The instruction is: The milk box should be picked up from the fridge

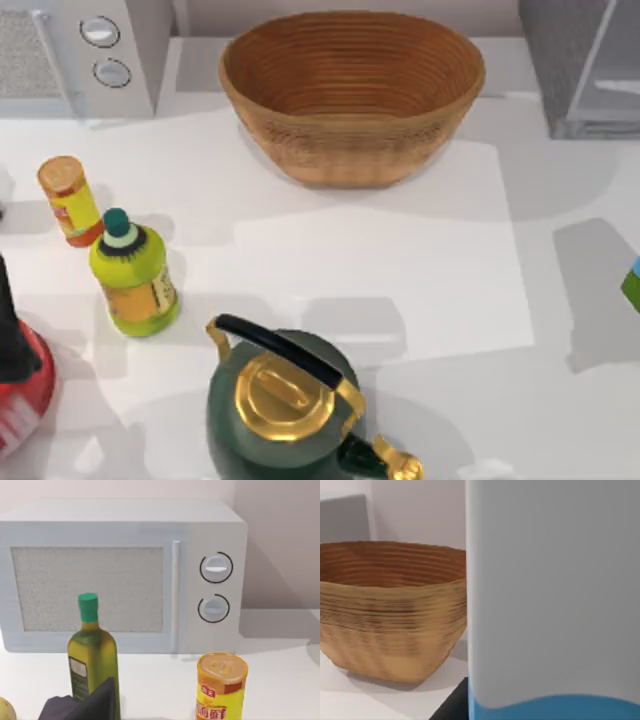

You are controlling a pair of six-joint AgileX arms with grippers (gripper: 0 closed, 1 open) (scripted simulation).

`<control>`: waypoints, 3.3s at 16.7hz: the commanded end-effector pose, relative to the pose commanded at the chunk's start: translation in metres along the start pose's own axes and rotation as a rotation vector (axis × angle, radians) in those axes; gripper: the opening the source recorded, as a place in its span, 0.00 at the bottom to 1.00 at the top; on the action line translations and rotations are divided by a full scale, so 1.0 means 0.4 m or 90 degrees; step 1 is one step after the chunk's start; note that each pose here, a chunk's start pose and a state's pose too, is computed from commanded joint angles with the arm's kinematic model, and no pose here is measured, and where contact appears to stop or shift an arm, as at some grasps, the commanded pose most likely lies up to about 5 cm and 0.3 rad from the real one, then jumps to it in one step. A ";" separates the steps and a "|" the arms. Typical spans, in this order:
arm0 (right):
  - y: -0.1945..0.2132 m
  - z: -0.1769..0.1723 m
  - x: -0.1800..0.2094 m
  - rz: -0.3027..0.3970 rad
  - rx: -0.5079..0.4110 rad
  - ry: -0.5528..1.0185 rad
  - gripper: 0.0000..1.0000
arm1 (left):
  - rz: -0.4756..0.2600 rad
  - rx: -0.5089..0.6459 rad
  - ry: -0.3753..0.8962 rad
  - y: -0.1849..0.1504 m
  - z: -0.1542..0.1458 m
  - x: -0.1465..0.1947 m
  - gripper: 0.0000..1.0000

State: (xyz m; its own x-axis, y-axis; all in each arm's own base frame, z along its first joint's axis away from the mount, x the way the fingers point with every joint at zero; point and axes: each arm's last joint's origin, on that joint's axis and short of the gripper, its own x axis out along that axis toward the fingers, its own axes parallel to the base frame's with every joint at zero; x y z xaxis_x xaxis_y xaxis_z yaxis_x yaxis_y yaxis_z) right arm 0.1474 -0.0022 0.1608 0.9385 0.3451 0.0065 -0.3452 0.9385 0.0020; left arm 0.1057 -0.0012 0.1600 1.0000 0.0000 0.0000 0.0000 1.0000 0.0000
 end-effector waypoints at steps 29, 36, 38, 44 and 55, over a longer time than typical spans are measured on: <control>-0.024 -0.134 0.125 0.265 0.006 0.010 0.00 | 0.000 0.000 0.000 0.000 0.000 0.000 1.00; 0.010 -0.179 0.179 0.262 0.001 0.003 0.00 | 0.000 0.000 0.000 0.000 0.000 0.000 1.00; 0.010 -0.179 0.179 0.262 0.001 0.003 0.00 | 0.000 0.000 0.000 0.000 0.000 0.000 1.00; 0.010 -0.179 0.179 0.262 0.001 0.003 0.38 | 0.000 0.000 0.000 0.000 0.000 0.000 1.00; 0.010 -0.179 0.179 0.262 0.001 0.003 1.00 | 0.000 0.000 0.000 0.000 0.000 0.000 1.00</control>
State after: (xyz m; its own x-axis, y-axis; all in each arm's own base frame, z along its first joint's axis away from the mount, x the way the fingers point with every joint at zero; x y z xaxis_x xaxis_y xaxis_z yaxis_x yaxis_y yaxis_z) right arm 0.2137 0.0265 0.0896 0.7223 0.6916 0.0027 -0.6916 0.7223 0.0015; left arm 0.1057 -0.0012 0.1600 1.0000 0.0000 0.0000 0.0000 1.0000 0.0000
